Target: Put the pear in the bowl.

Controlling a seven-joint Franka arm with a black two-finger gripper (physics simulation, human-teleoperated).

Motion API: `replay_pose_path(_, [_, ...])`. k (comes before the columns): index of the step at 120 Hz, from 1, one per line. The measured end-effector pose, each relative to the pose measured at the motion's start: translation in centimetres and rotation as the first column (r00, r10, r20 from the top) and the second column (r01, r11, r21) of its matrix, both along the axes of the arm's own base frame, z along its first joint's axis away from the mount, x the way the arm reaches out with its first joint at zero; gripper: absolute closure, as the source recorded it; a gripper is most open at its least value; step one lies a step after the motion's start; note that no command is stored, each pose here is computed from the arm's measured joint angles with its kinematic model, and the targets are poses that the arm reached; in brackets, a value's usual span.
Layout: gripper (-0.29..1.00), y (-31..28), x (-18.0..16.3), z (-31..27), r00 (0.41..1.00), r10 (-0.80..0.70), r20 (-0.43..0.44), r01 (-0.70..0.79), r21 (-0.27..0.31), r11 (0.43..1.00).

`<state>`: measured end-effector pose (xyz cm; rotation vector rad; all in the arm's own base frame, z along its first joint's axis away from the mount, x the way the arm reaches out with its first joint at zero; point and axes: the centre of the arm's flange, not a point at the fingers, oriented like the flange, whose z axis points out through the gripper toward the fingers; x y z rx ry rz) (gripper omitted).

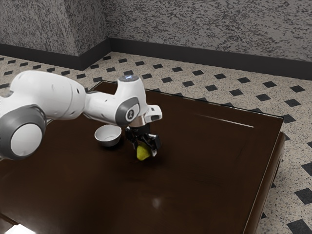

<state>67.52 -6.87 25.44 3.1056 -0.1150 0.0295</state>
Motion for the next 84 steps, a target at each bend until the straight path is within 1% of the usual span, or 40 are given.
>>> replay_pose_path(9, [0.04,0.1,0.0,-0.5,1.000,0.000,-0.009,0.000,0.001,1.000])
replay_pose_path(35, [0.22,-0.3,0.1,-0.4,1.000,-0.007,-0.011,0.007,-0.002,1.000])
replay_pose_path(49, [0.27,-0.2,0.3,0.0,1.000,-0.007,-0.005,0.007,0.000,1.000])
replay_pose_path(65, [0.32,1.1,1.6,3.1,1.000,0.009,0.022,-0.010,0.011,1.000])
replay_pose_path(84, [0.35,6.2,1.8,10.0,0.995,0.079,0.052,-0.082,0.047,0.996])
